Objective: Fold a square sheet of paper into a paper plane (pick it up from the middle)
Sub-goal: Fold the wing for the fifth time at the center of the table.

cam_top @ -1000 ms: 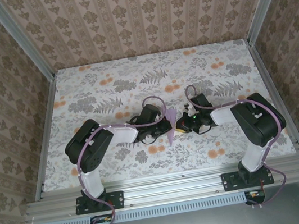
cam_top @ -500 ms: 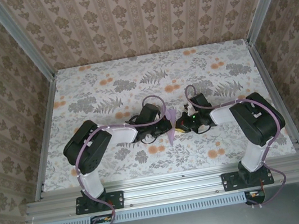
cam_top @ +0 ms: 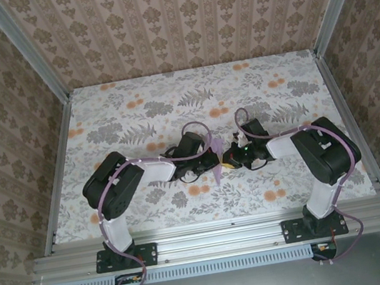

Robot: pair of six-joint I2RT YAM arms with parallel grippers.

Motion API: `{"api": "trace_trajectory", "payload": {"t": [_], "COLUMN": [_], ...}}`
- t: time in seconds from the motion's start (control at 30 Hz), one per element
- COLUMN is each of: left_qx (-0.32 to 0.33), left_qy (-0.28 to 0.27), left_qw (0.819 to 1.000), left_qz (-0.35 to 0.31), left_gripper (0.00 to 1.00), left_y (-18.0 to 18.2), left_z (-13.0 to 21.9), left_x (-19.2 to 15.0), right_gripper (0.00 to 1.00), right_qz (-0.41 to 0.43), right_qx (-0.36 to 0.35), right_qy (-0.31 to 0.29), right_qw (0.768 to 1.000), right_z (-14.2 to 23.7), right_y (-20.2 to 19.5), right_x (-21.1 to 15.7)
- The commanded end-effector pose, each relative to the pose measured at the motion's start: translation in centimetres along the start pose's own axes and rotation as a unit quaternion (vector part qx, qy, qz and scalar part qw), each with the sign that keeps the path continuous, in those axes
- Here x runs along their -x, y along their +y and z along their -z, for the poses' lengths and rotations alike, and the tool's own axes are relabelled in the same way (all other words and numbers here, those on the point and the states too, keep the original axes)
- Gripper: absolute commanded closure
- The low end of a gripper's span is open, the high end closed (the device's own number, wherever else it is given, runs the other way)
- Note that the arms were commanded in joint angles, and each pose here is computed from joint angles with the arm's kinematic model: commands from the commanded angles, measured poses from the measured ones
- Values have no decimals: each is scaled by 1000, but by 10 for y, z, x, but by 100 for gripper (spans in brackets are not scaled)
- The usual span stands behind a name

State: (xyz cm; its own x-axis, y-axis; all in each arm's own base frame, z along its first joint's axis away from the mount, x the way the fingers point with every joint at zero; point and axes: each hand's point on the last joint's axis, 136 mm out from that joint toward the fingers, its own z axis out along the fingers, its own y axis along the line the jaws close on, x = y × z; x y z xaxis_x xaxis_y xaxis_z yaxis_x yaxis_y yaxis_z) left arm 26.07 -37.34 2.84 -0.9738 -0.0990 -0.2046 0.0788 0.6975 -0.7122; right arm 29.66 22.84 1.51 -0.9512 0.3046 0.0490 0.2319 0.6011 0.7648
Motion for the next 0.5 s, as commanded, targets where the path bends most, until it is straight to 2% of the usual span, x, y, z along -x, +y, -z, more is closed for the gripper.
{"api": "trace_trajectory", "payload": {"t": [0.0, 0.3, 0.47], "left_qx": [-13, 2, 11], "left_qy": [1, 9, 17], "left_qw": [1000, 1000, 1000], "left_qz": [5, 13, 15], "left_gripper": [94, 92, 83], "left_y": [-9, 8, 19], "left_z": [-5, -11, -16], "left_x": [3, -4, -10], "right_gripper": [96, 96, 96], "right_qz": [-12, -7, -2], "right_qx": [-15, -12, -8], "right_qy": [16, 13, 9], "right_qw": [1000, 1000, 1000], "right_z": [-13, -9, -4], "right_y": [-15, -12, -6], "right_x": [-9, -9, -8]}}
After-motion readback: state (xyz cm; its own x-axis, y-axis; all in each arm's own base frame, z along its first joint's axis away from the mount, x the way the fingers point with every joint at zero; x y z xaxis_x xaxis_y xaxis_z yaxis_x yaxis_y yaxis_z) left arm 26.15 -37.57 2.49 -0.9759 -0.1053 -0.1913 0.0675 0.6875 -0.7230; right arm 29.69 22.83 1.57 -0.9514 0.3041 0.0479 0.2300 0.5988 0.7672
